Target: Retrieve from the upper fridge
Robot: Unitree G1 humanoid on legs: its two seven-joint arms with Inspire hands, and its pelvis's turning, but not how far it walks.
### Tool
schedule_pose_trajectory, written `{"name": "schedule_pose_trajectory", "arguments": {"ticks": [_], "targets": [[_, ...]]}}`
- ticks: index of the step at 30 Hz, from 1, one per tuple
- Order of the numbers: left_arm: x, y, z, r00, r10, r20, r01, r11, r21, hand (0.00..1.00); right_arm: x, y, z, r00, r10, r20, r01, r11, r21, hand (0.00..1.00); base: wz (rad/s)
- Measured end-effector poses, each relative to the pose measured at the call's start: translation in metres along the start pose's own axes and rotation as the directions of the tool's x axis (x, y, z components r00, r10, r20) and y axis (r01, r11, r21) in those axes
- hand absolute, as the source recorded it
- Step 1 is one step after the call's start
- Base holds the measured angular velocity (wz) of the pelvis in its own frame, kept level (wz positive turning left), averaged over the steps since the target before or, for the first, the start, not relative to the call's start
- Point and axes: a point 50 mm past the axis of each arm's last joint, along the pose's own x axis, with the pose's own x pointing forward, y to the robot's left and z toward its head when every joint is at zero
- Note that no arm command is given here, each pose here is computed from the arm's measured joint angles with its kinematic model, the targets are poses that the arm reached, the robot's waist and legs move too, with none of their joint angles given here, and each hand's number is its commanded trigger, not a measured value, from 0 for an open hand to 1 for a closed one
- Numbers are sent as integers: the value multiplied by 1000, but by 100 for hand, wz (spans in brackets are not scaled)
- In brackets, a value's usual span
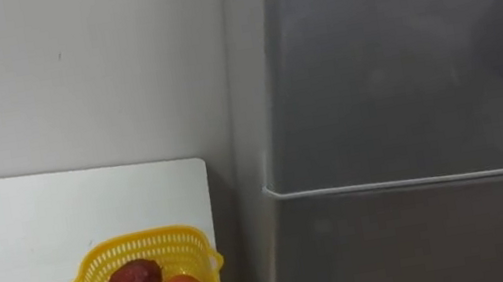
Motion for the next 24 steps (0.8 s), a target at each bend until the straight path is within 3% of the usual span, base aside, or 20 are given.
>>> {"name": "schedule_pose_trajectory", "arguments": {"ticks": [9,16,24], "targets": [[-1,-4,-10,999,-4,-53,3,1000,-7,0,-6,3,-6,999,4,-45,-4,1000,-2,0,0],[-1,-5,-14,996,11,-85,-14,999,-36,0,-10,-11,-21,986,-87,-143,83,996,-33,0,0],[-2,-3,-16,994,28,-102,-33,998,-52,0,-57,-16,-59,896,-104,-432,67,993,-100,0,-2]]}}
